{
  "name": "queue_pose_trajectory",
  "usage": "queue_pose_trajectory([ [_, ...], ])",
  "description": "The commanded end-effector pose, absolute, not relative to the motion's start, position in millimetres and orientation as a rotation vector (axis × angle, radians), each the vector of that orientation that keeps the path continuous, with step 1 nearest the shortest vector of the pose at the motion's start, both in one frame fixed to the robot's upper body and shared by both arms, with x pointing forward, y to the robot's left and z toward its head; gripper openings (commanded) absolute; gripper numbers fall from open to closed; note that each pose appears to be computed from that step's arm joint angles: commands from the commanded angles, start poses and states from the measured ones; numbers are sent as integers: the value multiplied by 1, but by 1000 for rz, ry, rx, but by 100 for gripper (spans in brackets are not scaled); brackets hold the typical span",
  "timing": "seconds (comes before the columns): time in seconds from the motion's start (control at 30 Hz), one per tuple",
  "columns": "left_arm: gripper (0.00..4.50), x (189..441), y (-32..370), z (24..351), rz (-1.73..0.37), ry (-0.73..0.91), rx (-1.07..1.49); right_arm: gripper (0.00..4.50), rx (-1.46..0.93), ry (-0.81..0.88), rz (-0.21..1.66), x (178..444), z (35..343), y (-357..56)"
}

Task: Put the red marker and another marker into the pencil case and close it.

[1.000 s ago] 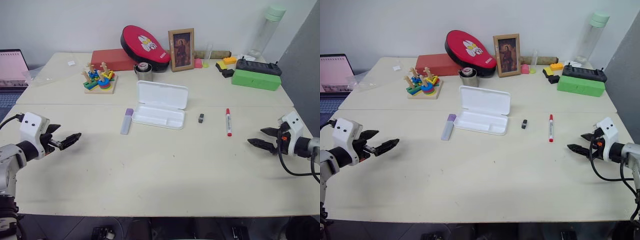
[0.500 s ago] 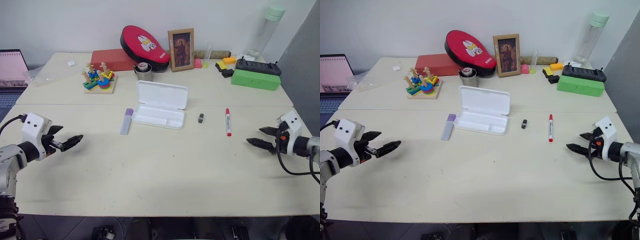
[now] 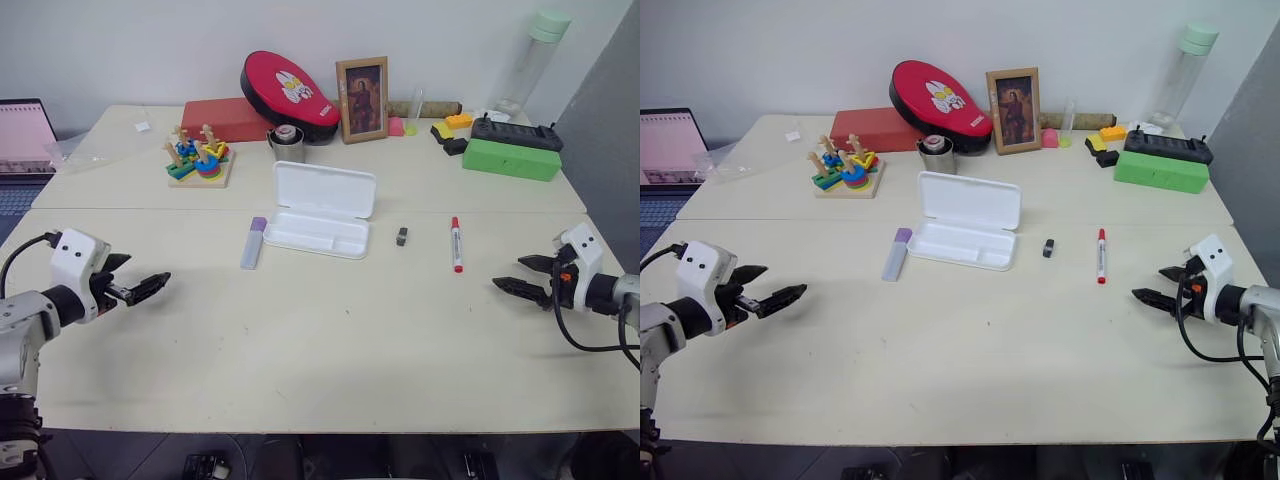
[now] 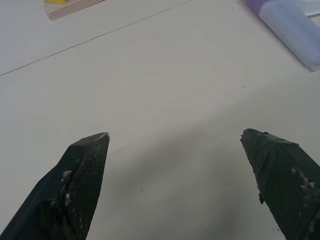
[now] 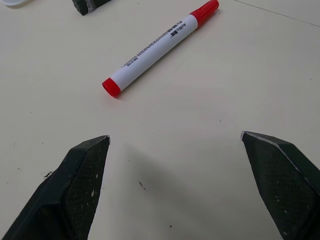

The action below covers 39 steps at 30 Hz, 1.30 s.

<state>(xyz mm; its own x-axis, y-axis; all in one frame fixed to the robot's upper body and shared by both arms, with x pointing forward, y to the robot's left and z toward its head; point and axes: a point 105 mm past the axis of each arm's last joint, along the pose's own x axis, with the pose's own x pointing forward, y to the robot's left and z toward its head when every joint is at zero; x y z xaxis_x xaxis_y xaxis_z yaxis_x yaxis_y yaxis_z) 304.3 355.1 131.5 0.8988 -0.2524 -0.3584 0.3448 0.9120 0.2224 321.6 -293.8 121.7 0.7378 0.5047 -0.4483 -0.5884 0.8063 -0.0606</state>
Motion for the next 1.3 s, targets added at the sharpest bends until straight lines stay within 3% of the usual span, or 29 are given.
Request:
queue_pose_trajectory([
  [0.03,450,305,352,149,-326,267,307,442,-224,298,720,323,159,-269],
  [0.13,450,309,325,157,-425,222,291,442,-237,218,846,331,182,-230],
  [0.23,450,318,297,154,-498,205,313,442,-258,206,919,341,187,-200],
  [0.37,450,327,229,157,-695,130,283,442,-305,202,1066,356,178,-137],
  [0.53,450,319,165,154,-901,90,245,442,-372,229,1173,370,154,-77],
  [0.97,450,308,135,167,-994,29,222,442,-517,346,1178,393,116,-37],
  [1.07,450,308,134,168,-987,21,220,393,-550,358,1167,397,114,-34],
  [1.1,450,308,134,168,-981,20,219,355,-551,357,1171,397,114,-32],
  [1.3,450,307,135,167,-966,19,211,231,-564,359,1186,396,114,-31],
])
